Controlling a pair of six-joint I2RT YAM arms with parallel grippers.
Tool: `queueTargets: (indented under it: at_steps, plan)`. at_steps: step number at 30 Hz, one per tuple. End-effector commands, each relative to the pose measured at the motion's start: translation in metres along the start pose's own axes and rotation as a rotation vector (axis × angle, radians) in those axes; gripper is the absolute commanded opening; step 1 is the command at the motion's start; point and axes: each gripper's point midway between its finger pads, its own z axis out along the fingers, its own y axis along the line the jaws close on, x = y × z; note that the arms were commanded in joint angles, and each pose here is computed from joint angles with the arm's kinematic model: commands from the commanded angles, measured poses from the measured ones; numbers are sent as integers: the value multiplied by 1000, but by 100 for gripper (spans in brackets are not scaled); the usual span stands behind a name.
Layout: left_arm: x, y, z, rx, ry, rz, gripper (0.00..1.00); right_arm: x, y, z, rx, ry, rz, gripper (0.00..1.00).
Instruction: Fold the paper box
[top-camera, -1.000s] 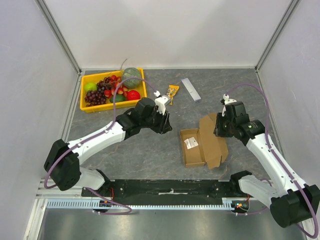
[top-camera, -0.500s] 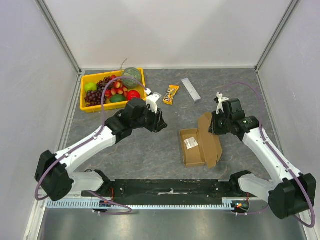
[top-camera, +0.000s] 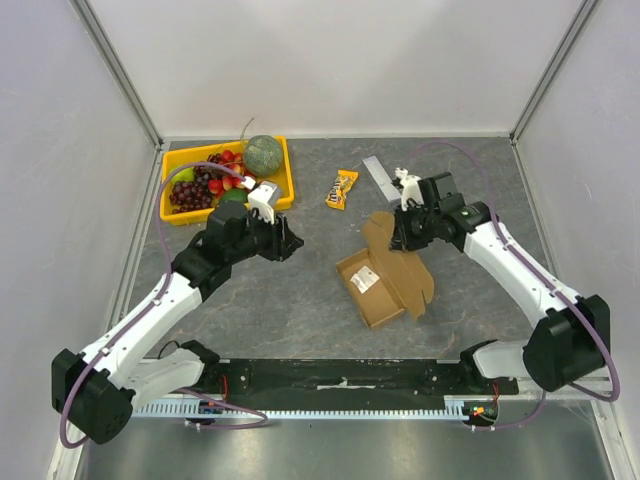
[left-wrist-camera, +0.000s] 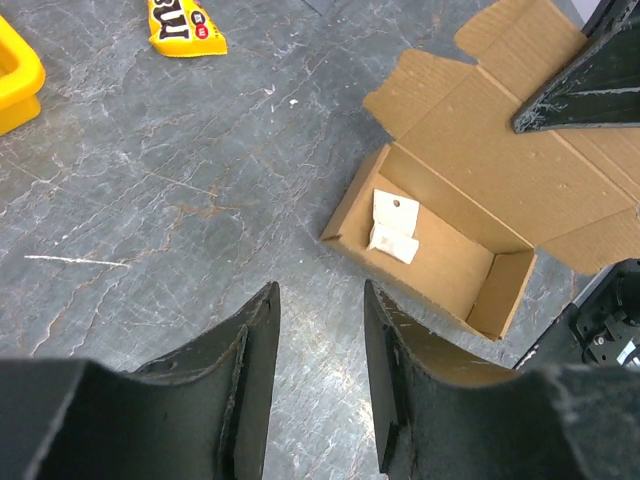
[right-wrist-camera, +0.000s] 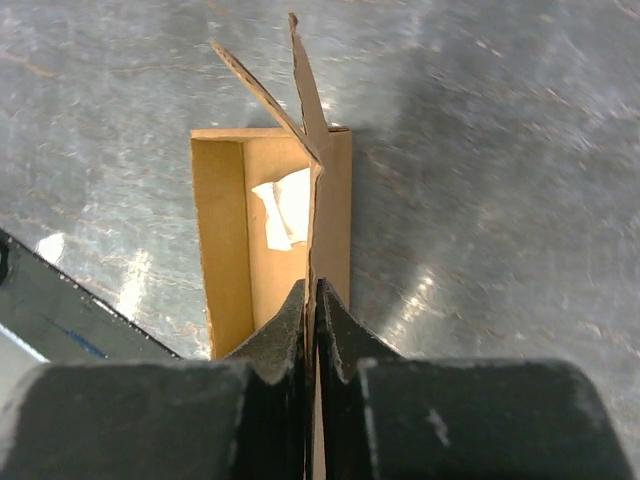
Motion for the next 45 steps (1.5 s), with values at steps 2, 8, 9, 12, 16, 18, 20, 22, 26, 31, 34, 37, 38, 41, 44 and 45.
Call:
queueTargets:
  at_steps: [2, 8, 9, 12, 16, 18, 20, 22, 26, 31, 34, 37, 38, 41, 44, 45]
  plan:
    - [-6, 0, -10, 27, -32, 1, 46, -21, 51, 8, -138, 7, -217, 10]
    - [-5, 1, -17, 43, -45, 0, 47, -14, 90, 22, -249, 63, -453, 10]
    - [-5, 1, -18, 42, -50, 0, 47, -14, 92, 22, -255, 65, -485, 10]
    - [-3, 3, -22, 36, -59, 1, 47, -16, 98, 24, -270, 88, -572, 8]
    - [1, 6, -23, 30, -55, -10, 48, -21, 112, 29, -308, 139, -669, 4]
    - [2, 5, -24, 31, -53, -12, 48, -25, 121, 33, -325, 157, -721, 4]
    - [3, 6, -25, 26, -53, -10, 48, -26, 128, 41, -328, 183, -763, 5]
    - [5, 8, -27, 19, -51, -6, 49, -25, 133, 48, -314, 204, -803, 8]
    - [12, 13, -30, -9, -46, 1, 52, -24, 139, 55, -308, 217, -844, 13]
    - [17, 15, -32, -16, -46, -6, 53, -35, 141, 53, -276, 166, -871, 33]
    - [18, 16, -31, -19, -45, -12, 53, -47, 142, 47, -253, 112, -876, 41]
    - [16, 16, -30, -21, -50, -9, 54, -64, 140, 38, -185, 23, -851, 46]
    - [13, 17, -30, -23, -55, -3, 54, -68, 139, 34, -170, 0, -845, 47]
    - [7, 17, -28, -25, -57, 11, 54, -82, 131, 21, -85, -86, -794, 50]
    - [2, 17, -23, -20, -47, 23, 55, -98, 105, 4, 35, -148, -637, 60]
    - [0, 17, -21, -15, -46, 29, 55, -99, 100, -2, 28, -163, -593, 61]
